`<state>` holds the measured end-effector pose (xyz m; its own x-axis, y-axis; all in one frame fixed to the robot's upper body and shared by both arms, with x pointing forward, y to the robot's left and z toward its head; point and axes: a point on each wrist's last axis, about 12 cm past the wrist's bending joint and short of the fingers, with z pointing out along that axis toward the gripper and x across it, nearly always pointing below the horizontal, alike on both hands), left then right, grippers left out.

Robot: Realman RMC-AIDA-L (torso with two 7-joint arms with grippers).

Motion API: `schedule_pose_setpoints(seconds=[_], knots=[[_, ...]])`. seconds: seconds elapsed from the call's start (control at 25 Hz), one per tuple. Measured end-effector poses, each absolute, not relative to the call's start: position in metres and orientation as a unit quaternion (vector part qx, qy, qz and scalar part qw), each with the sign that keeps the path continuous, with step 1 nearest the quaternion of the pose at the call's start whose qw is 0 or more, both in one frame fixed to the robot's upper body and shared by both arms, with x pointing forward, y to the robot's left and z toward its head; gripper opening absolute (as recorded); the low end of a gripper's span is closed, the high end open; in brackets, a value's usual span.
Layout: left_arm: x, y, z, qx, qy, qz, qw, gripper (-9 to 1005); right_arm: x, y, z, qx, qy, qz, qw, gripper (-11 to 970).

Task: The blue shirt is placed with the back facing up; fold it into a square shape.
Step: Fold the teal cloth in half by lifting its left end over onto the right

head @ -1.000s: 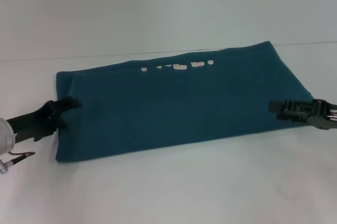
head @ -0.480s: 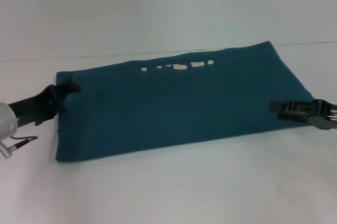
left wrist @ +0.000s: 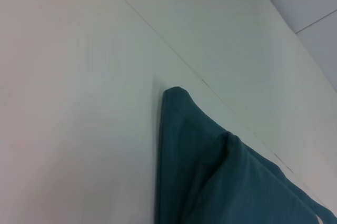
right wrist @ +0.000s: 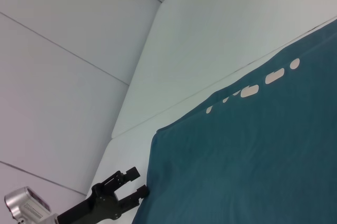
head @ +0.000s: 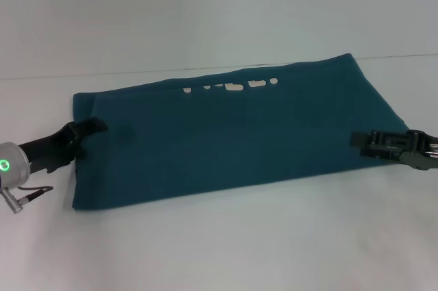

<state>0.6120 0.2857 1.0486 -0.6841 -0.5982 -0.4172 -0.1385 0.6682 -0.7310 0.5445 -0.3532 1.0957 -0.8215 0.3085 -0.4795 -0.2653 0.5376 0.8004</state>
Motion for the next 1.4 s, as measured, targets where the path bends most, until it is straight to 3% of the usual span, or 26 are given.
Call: schedule_pose_setpoints(seconds=[0.32,0.56,1.4], knots=[[0.610,0.292,1.066,-0.154,0.853,-0.362,0.342,827,0.546,-0.353,1.097,0.012,0.823,0.482,0.300,669],[0.607,0.306,1.073,-0.085,0.885,-0.301,0.343,828,0.548,-0.353,1.099,0.010,0.824,0.480,0.300,671],[0.612,0.300,1.071,-0.085,0.900,-0.282,0.321,826,0.546,-0.354,1.097,0.012,0.824,0.480,0.301,670]])
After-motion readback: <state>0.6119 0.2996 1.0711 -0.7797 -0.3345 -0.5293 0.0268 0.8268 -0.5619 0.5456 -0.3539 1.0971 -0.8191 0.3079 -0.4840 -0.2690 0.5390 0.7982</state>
